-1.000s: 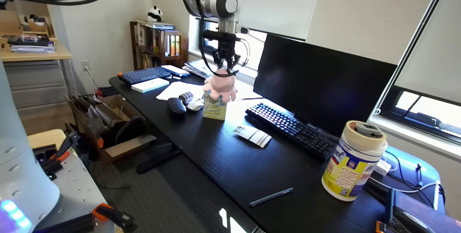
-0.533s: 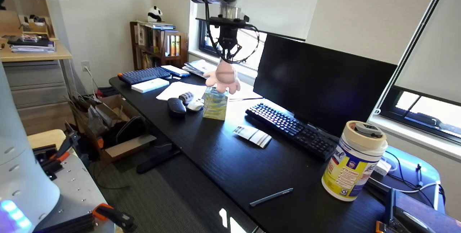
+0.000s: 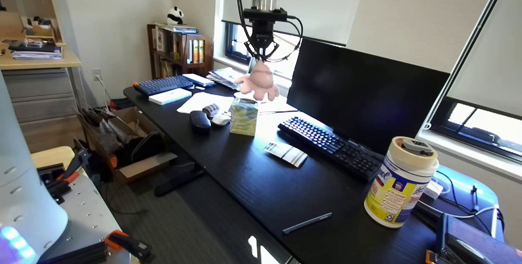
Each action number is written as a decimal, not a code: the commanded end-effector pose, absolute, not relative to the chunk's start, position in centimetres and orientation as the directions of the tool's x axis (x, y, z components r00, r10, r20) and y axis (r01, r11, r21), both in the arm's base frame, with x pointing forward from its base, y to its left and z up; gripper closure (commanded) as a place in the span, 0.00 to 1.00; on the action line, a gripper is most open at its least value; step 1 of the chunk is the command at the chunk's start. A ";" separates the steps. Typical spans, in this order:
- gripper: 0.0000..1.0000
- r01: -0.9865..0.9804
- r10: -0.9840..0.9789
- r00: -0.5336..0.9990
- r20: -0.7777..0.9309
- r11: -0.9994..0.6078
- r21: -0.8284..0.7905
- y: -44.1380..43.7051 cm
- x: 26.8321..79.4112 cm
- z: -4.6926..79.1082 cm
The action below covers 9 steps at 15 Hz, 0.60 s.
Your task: Move the octopus plush toy and the tissue box to the right side of the desk
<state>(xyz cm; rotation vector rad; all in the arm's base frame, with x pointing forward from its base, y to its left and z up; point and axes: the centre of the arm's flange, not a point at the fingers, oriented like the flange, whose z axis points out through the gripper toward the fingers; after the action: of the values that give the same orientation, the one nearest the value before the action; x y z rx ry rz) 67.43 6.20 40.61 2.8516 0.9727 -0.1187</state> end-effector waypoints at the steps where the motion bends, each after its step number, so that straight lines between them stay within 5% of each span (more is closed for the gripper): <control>1: 0.95 0.709 0.673 0.705 -0.223 -0.680 0.190 5.2 65.8 39.8; 9: 0.95 0.836 0.672 0.548 -0.499 -0.418 0.355 -8.9 56.8 33.7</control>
<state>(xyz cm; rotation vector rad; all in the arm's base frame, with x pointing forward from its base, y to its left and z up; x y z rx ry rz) 62.09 -3.78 33.97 2.3433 1.1778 -0.3914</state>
